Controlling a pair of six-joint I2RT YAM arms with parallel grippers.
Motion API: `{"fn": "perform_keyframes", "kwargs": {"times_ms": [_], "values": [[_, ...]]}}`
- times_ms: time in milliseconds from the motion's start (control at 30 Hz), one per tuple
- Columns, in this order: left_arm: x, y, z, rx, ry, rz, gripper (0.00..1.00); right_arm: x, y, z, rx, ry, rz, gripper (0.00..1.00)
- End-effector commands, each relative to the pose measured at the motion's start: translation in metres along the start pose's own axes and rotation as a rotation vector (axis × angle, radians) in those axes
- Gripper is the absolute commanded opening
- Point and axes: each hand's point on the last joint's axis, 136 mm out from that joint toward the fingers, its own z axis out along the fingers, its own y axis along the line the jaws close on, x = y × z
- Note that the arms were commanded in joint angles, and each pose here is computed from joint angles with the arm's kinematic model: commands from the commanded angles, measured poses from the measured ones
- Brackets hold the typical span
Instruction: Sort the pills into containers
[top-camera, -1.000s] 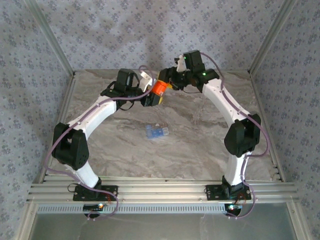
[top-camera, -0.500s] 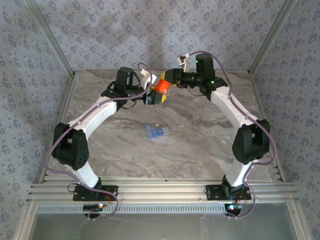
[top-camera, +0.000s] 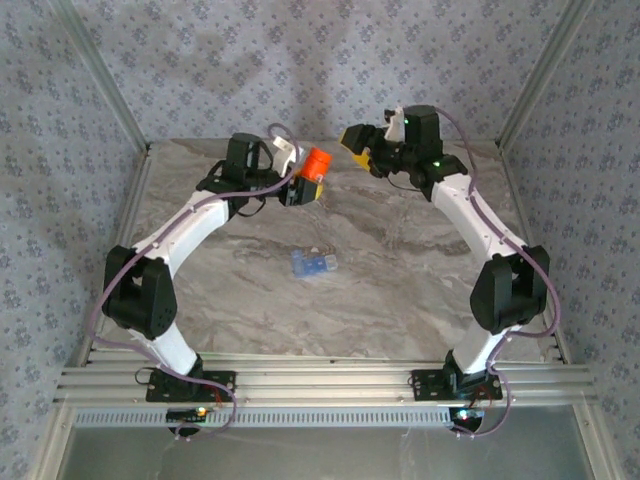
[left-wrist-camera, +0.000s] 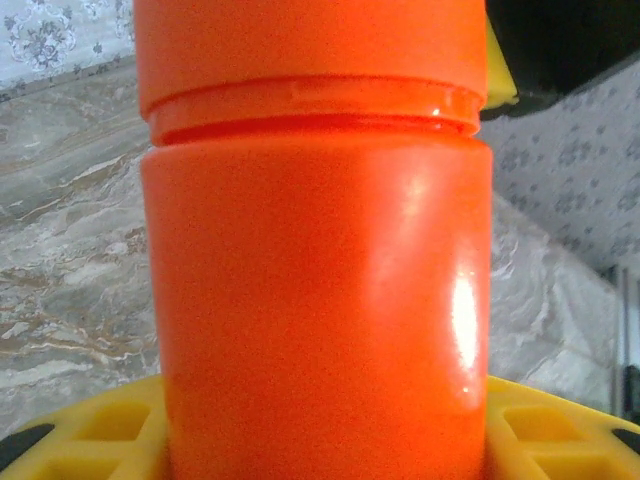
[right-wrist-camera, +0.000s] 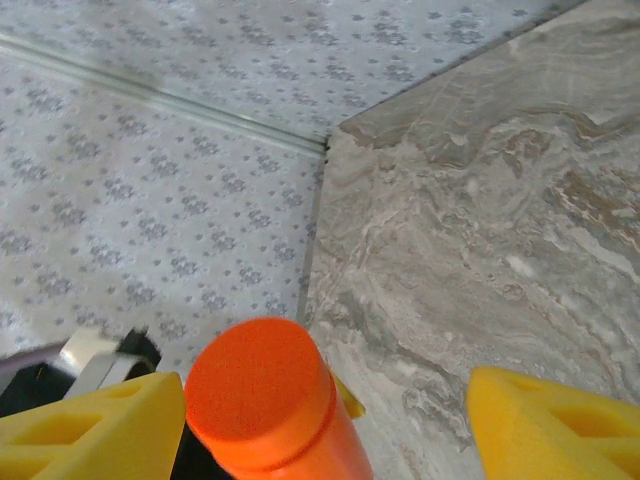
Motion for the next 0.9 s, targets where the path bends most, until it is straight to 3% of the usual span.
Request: {"fn": "perform_keyframes", "kwargs": {"times_ms": [0, 467, 600, 733, 867], "values": [[-0.024, -0.021, -0.017, -0.020, -0.016, 0.153, 0.00, 0.000, 0.008, 0.001, 0.048, -0.022, 0.046, 0.76], [-0.020, -0.023, -0.013, -0.003, 0.016, 0.152, 0.00, 0.030, 0.024, 0.034, 0.032, 0.068, 0.007, 0.75], [-0.021, -0.023, -0.012, -0.003, 0.018, 0.151, 0.00, 0.037, 0.025, 0.039, 0.030, 0.092, -0.002, 0.67], [-0.022, -0.021, -0.010, -0.005, 0.017, 0.142, 0.00, 0.042, 0.025, 0.040, 0.022, 0.116, -0.014, 0.45], [-0.028, -0.023, -0.011, 0.012, 0.001, 0.124, 0.00, 0.046, 0.026, 0.035, -0.022, 0.143, -0.082, 0.40]]}}
